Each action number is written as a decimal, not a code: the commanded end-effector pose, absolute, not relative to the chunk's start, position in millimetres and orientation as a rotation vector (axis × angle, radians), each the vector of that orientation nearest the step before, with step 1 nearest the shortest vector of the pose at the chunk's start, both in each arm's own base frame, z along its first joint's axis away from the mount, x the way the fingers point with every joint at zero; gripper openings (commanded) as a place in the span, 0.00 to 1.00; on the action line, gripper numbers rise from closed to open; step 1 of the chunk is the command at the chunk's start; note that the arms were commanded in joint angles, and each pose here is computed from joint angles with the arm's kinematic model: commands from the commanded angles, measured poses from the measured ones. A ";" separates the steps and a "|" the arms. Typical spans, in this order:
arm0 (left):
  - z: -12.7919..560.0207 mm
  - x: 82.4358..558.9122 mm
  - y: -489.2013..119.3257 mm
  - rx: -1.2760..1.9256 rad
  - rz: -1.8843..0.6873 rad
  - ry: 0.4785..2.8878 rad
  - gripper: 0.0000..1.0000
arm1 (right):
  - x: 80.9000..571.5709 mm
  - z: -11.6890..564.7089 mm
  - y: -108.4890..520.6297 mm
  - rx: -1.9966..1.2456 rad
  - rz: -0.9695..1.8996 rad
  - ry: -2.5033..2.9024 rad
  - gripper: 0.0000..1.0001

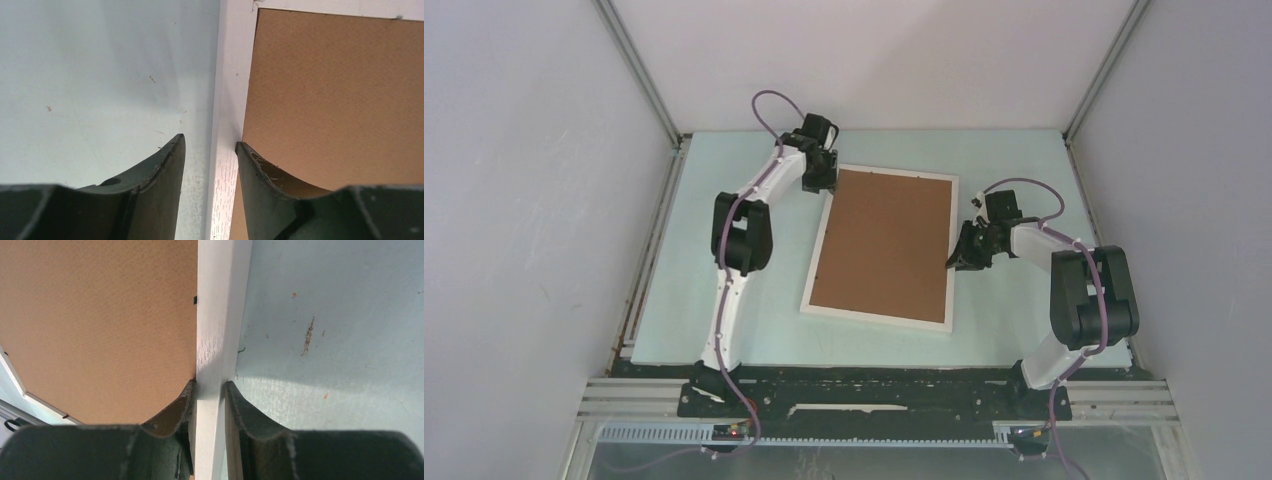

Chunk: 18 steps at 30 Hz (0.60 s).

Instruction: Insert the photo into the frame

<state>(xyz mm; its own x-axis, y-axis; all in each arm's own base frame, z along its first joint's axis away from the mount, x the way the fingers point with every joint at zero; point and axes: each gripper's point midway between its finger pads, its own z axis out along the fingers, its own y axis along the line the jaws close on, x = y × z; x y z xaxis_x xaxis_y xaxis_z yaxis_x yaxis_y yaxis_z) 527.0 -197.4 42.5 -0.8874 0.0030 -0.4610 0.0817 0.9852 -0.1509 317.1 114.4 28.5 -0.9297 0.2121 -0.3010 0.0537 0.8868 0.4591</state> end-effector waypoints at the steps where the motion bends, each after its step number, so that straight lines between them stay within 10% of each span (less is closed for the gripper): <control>1: 26.5 479.8 -251.9 0.293 -0.267 2.780 0.51 | 334.1 48.1 133.3 0.088 0.712 2.603 0.00; 18: 33.6 491.6 -276.4 0.583 -0.191 2.664 0.62 | 333.1 52.2 137.3 0.063 0.711 2.594 0.00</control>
